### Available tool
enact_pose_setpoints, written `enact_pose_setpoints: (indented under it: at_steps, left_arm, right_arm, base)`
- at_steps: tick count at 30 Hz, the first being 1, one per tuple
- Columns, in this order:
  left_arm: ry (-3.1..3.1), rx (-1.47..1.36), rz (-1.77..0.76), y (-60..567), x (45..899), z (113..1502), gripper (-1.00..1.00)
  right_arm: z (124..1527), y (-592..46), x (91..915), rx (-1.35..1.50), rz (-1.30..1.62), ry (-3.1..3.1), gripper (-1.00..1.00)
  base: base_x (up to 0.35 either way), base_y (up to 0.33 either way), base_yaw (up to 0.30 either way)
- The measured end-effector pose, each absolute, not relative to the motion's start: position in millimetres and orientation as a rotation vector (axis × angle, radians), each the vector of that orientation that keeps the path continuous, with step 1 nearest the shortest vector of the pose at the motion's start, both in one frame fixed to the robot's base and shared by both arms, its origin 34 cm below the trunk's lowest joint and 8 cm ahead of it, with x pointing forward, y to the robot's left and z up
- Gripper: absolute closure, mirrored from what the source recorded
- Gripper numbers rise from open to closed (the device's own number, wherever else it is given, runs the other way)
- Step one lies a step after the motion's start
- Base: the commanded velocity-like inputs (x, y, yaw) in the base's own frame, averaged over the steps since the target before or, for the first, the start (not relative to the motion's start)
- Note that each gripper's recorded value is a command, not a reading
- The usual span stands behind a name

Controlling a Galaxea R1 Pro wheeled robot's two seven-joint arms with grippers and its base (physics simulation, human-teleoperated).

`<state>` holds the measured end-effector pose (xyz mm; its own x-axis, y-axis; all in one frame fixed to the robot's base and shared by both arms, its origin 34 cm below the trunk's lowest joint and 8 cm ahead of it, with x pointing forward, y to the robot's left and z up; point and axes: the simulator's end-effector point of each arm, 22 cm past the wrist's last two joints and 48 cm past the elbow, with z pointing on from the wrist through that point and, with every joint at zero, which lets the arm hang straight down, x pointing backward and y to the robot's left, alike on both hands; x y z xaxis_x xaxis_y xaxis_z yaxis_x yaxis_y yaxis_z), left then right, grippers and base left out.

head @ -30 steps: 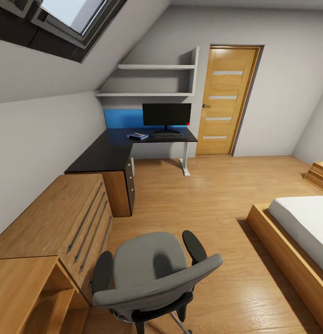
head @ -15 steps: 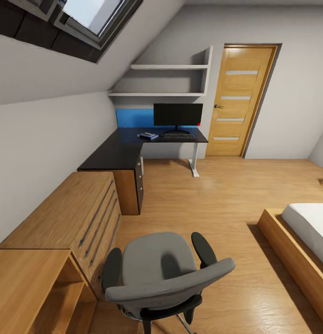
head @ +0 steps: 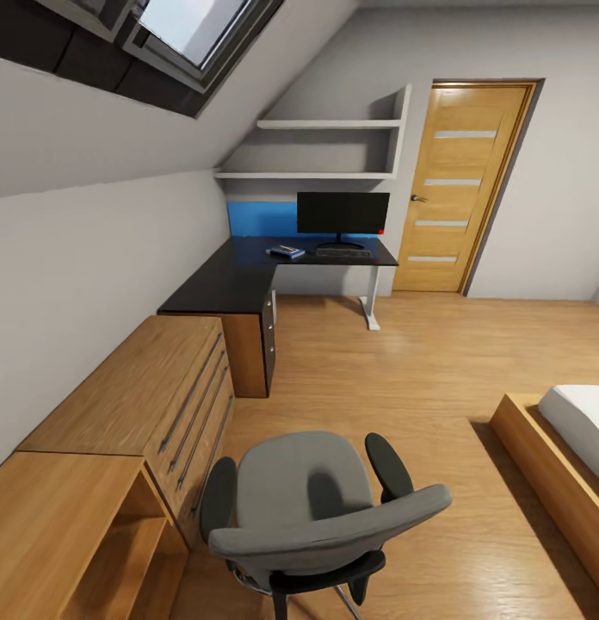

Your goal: In the bedroom, organize the workspace by keeping the computer under the desk, ensuring the monitor is on the desk, placing the keyboard on the desk next to the monitor, placing the mouse on the desk next to the keyboard, moving the folder from the swivel chair onto the desk next to the mouse, stacking the notebook on top of the folder with the pen on top of the notebook, and positioning the swivel chair next to the desk.

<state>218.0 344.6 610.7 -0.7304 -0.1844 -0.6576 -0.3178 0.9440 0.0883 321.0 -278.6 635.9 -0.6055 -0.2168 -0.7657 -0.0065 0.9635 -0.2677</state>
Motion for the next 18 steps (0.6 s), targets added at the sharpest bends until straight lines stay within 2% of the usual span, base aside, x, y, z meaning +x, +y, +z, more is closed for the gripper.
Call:
enact_pose_setpoints:
  at_steps: [18]
  left_arm:
    - [2.407, -0.353, 0.254, 344.6, 217.8, 610.5, -1.00]
  right_arm:
    - [626.6, -280.4, 313.8, -0.186, -0.319, 2.260, -1.00]
  base:
    - [-0.002, 0.000, 0.001]
